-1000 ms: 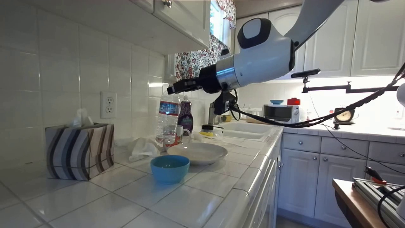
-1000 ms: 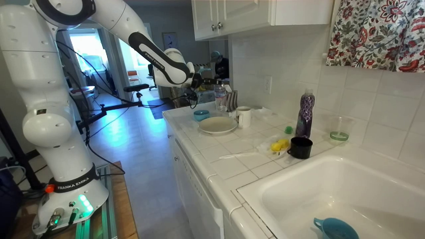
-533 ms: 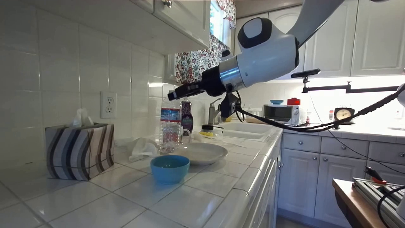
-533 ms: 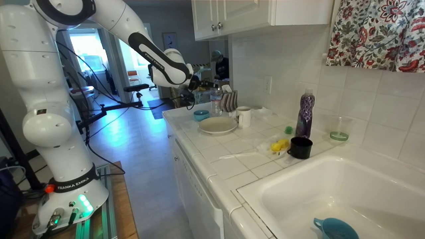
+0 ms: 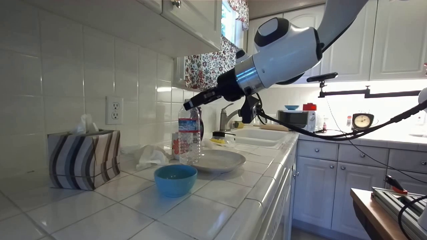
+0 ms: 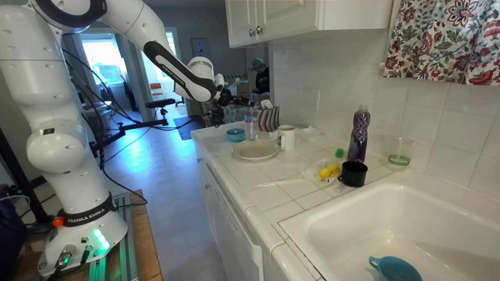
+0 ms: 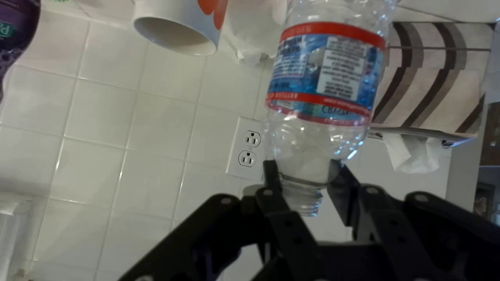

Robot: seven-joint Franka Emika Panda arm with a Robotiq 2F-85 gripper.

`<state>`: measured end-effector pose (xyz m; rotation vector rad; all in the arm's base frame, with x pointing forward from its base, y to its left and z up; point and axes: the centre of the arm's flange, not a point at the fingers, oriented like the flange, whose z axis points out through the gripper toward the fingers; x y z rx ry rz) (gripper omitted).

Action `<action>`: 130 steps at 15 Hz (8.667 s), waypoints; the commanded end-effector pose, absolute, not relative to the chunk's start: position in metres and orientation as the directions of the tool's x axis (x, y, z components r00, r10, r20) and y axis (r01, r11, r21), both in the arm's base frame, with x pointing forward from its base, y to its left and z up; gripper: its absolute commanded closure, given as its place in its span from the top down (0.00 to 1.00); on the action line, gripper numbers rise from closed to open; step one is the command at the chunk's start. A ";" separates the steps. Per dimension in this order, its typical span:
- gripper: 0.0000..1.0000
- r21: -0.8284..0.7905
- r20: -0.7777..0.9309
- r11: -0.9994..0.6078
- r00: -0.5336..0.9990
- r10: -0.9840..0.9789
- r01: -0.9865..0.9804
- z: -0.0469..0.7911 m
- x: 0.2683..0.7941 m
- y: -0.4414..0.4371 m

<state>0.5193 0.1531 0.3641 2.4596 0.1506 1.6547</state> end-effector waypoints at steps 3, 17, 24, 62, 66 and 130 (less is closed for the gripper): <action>0.11 0.335 0.858 -0.940 0.433 0.277 -0.062 0.391 0.497 0.154; 0.11 0.585 0.698 -0.811 0.511 0.502 -0.003 0.375 0.540 0.168; 0.11 0.633 0.613 -0.759 0.501 0.611 0.152 0.370 0.579 0.203; 0.11 0.708 0.548 -0.702 0.568 0.614 0.076 0.375 0.494 0.220; 0.11 0.781 0.450 -0.617 0.598 0.663 0.097 0.390 0.500 0.220; 0.11 0.789 -0.050 -0.347 0.616 0.786 0.507 0.337 0.511 0.293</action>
